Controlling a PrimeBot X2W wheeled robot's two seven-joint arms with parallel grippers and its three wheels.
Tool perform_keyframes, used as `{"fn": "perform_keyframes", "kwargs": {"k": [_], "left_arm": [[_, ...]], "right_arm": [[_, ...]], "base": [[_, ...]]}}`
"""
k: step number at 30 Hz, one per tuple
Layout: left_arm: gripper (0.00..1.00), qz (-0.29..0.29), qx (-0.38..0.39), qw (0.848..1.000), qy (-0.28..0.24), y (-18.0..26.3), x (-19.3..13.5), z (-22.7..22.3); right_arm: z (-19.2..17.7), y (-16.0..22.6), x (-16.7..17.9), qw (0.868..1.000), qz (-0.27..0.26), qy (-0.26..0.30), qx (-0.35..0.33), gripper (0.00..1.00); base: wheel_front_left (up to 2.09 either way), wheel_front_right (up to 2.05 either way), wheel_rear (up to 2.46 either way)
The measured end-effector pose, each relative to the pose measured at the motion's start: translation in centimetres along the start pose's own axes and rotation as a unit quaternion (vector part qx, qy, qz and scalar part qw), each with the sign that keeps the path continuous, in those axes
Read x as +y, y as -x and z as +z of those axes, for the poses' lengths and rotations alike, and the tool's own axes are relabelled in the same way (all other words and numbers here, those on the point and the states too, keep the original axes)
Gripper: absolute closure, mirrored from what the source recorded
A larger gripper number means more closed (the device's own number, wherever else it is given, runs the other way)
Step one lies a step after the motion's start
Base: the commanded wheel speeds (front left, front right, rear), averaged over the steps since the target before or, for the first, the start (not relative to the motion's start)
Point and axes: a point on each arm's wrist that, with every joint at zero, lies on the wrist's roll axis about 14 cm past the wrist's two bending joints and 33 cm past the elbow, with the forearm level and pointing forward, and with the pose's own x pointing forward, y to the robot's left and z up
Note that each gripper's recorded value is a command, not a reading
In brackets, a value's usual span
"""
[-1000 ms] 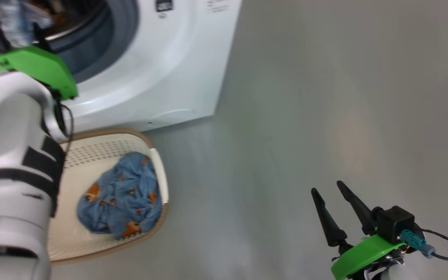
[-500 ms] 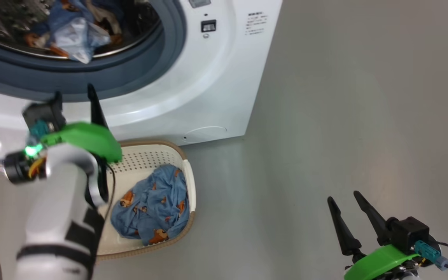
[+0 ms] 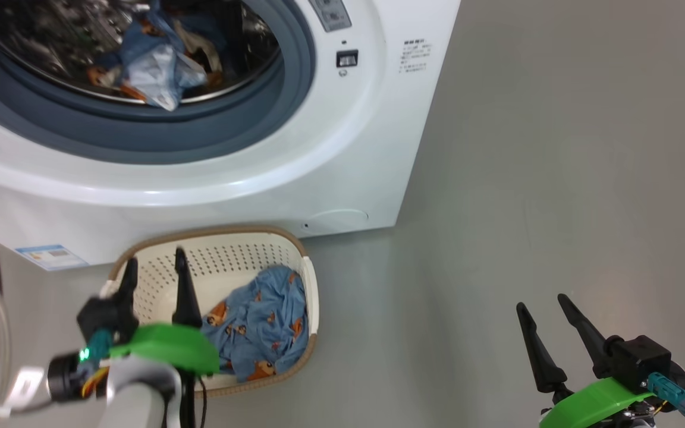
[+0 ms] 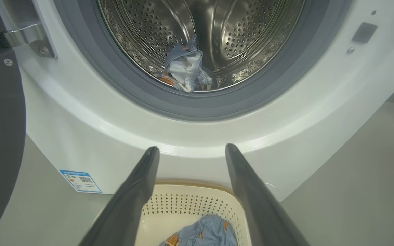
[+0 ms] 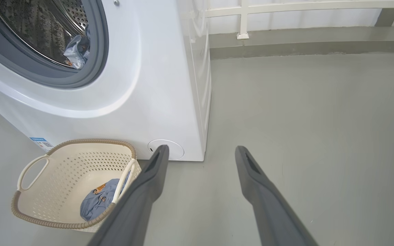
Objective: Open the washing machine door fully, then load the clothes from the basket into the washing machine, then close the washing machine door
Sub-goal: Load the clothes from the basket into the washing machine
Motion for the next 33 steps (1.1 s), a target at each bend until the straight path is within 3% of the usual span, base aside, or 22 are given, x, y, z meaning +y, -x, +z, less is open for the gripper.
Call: {"fn": "perform_keyframes", "kwargs": {"k": [19,33], "left_arm": [[0.0,0.011,-0.026,0.999,0.017,9.4,2.9,1.2],[0.0,0.01,-0.075,0.997,0.035,12.5,3.0,4.0]], "right_arm": [[2.9,3.2,1.4,0.998,0.022,0.032,-0.048,0.0],[4.1,5.2,1.0,0.996,0.006,0.04,-0.075,0.0]], "base": [[0.0,0.0,0.0],[0.0,0.0,0.0]]}}
